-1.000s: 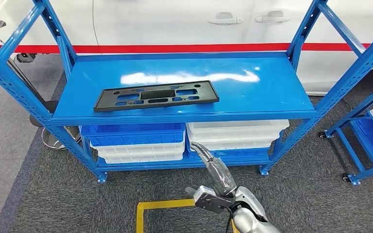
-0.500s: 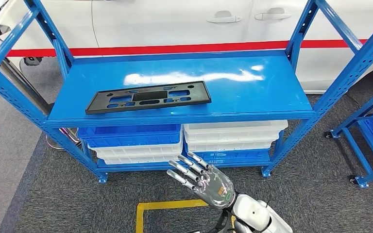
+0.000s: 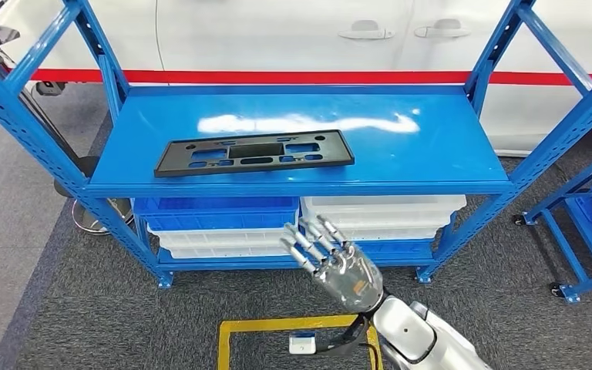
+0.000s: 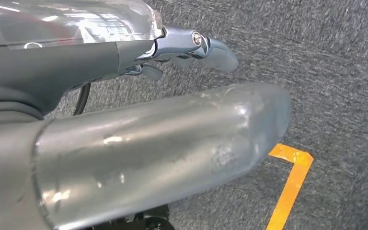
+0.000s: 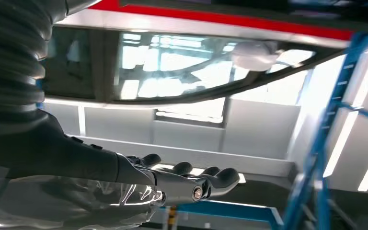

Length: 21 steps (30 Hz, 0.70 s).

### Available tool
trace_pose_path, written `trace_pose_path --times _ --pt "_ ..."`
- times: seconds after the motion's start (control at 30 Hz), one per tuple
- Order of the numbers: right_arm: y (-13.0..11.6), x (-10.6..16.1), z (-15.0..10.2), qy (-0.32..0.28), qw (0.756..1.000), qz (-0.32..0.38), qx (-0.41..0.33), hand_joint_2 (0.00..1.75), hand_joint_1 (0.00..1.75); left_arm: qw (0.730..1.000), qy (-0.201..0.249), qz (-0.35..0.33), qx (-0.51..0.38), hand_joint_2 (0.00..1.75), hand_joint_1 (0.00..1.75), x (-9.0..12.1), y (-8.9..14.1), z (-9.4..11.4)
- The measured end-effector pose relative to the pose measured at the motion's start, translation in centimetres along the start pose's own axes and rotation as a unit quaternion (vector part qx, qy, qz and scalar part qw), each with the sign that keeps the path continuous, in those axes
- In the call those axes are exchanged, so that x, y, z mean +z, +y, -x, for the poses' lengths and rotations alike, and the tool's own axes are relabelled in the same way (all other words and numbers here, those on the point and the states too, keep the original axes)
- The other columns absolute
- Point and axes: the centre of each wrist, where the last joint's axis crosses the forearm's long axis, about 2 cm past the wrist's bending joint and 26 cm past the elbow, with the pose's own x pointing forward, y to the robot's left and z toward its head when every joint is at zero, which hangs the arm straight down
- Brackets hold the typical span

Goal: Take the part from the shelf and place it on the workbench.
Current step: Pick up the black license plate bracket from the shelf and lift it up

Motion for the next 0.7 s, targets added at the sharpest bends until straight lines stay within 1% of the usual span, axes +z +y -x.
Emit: trace_pose_path --times 0.07,0.3,0.43,0.6,0.7 --pt "0.1 0.1 -0.6 -0.007 1.0 -0.003 -0.008 1.75 0.0 1.0 0.0 0.001 0.001 0.0 0.0 0.0 0.1 0.0" --pt "0.3 0.2 -0.8 -0.019 1.0 -0.007 -0.019 1.75 0.0 1.0 0.0 0.002 0.003 0.0 0.0 0.0 0.1 0.1" --pt "0.6 1.2 -0.2 -0.063 0.997 -0.019 -0.045 1.75 0.0 1.0 -0.002 -0.001 0.009 0.0 0.0 0.0 0.3 0.1" --pt "0.9 2.6 0.4 -0.077 0.995 -0.037 -0.046 1.75 0.0 1.0 0.001 -0.008 0.014 0.0 0.0 0.0 0.6 0.3" --pt "1.0 2.9 0.5 -0.079 0.995 -0.042 -0.048 1.75 0.0 1.0 0.003 -0.015 0.016 0.0 0.0 0.0 0.7 0.4"
